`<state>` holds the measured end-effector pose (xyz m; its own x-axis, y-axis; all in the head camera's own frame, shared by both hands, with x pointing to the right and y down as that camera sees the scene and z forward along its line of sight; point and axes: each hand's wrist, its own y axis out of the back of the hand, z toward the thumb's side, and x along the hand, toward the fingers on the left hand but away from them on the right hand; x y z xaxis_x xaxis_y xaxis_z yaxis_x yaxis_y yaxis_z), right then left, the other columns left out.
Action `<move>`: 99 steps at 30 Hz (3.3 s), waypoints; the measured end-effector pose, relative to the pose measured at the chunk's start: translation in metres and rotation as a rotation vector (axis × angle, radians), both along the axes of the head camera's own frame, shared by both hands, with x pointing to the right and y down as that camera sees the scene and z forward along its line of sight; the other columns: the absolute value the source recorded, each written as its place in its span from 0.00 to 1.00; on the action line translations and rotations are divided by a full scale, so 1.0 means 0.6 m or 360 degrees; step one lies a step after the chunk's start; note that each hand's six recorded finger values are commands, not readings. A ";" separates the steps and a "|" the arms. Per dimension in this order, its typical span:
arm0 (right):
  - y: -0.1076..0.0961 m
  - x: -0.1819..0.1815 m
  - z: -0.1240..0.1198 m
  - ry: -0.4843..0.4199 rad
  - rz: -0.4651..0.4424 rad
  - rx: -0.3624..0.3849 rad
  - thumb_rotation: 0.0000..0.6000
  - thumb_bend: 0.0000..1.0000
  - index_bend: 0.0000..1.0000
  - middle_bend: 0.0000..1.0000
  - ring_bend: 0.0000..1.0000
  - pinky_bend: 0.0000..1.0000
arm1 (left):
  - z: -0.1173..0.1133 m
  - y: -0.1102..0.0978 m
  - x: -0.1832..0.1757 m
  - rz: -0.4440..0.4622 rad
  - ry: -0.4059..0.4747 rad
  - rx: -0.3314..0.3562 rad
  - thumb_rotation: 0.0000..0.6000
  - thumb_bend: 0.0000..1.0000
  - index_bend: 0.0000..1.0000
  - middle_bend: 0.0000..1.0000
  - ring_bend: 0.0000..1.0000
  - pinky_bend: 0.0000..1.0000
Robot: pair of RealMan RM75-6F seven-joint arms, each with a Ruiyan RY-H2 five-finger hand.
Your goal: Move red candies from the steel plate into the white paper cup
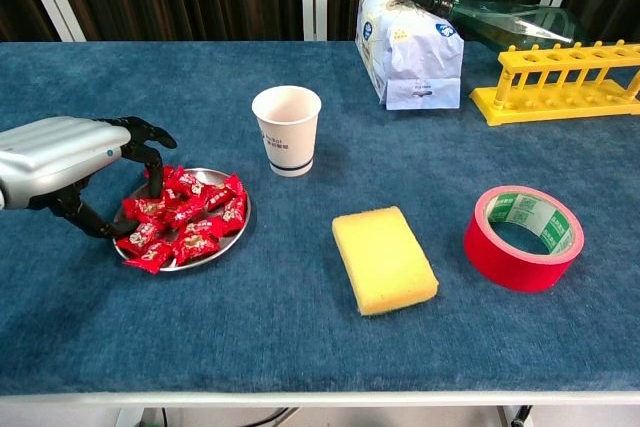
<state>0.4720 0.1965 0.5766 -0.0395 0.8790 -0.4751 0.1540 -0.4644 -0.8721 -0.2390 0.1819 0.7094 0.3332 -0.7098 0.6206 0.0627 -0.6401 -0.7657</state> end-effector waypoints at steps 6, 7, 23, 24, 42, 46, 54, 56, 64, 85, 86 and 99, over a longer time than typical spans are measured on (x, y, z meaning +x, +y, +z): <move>0.000 0.000 0.001 0.0002 0.0001 -0.0004 1.00 0.24 0.02 0.01 0.00 0.00 | 0.003 -0.001 0.004 0.0000 0.0017 -0.0001 1.00 0.29 0.51 0.14 0.01 0.11; 0.000 0.000 0.001 0.0003 0.0001 -0.0004 1.00 0.24 0.02 0.01 0.00 0.00 | 0.003 -0.001 0.004 -0.0002 0.0020 -0.0002 1.00 0.30 0.52 0.14 0.01 0.11; -0.001 0.000 0.001 0.0002 0.0001 -0.0002 1.00 0.24 0.02 0.01 0.00 0.00 | -0.044 -0.025 0.008 -0.0057 0.0134 0.0099 1.00 0.37 0.58 0.16 0.01 0.11; 0.000 0.000 0.000 0.0002 0.0001 -0.0002 1.00 0.24 0.02 0.01 0.00 0.00 | -0.050 -0.030 0.009 -0.0063 0.0145 0.0110 1.00 0.37 0.58 0.16 0.01 0.11; -0.003 0.006 -0.007 -0.0008 0.0019 0.0029 1.00 0.24 0.02 0.01 0.00 0.00 | -0.084 -0.151 0.163 0.0017 0.0357 0.0258 1.00 0.38 0.59 0.18 0.02 0.11; -0.003 0.005 -0.007 -0.0015 0.0010 0.0021 1.00 0.24 0.02 0.01 0.00 0.00 | -0.058 -0.162 0.186 -0.0001 0.0356 0.0235 1.00 0.38 0.57 0.18 0.02 0.11; -0.005 0.010 -0.010 -0.0024 0.0018 0.0028 1.00 0.24 0.02 0.01 0.00 0.00 | -0.043 -0.167 0.192 -0.0016 0.0333 0.0240 1.00 0.33 0.20 0.17 0.02 0.11; -0.005 0.010 -0.008 -0.0022 0.0017 0.0022 1.00 0.24 0.02 0.01 0.00 0.00 | -0.052 -0.167 0.188 -0.0019 0.0346 0.0257 1.00 0.33 0.17 0.17 0.02 0.11; -0.004 0.006 -0.006 -0.0013 0.0011 0.0018 1.00 0.24 0.02 0.01 0.00 0.00 | -0.089 -0.133 0.151 -0.0001 0.0338 0.0260 1.00 0.33 0.31 0.17 0.02 0.11; 0.001 -0.002 0.001 0.0002 -0.0010 -0.0006 1.00 0.24 0.02 0.02 0.00 0.00 | -0.026 0.004 0.039 -0.0026 0.0005 -0.0082 1.00 0.28 0.38 0.14 0.02 0.11; 0.001 -0.002 0.001 0.0002 -0.0010 -0.0006 1.00 0.24 0.02 0.02 0.00 0.00 | -0.023 0.004 0.039 -0.0022 -0.0001 -0.0082 1.00 0.28 0.38 0.14 0.02 0.11; -0.001 0.000 0.002 0.0003 -0.0006 -0.0009 1.00 0.24 0.02 0.02 0.00 0.00 | -0.004 0.002 0.052 -0.0023 0.0000 -0.0111 1.00 0.27 0.39 0.14 0.02 0.11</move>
<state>0.4718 0.1961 0.5775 -0.0368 0.8765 -0.4801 0.1505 -0.4701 -0.8697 -0.2078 0.1830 0.7070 0.3233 -0.6697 0.6686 0.0529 -0.6926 -0.7194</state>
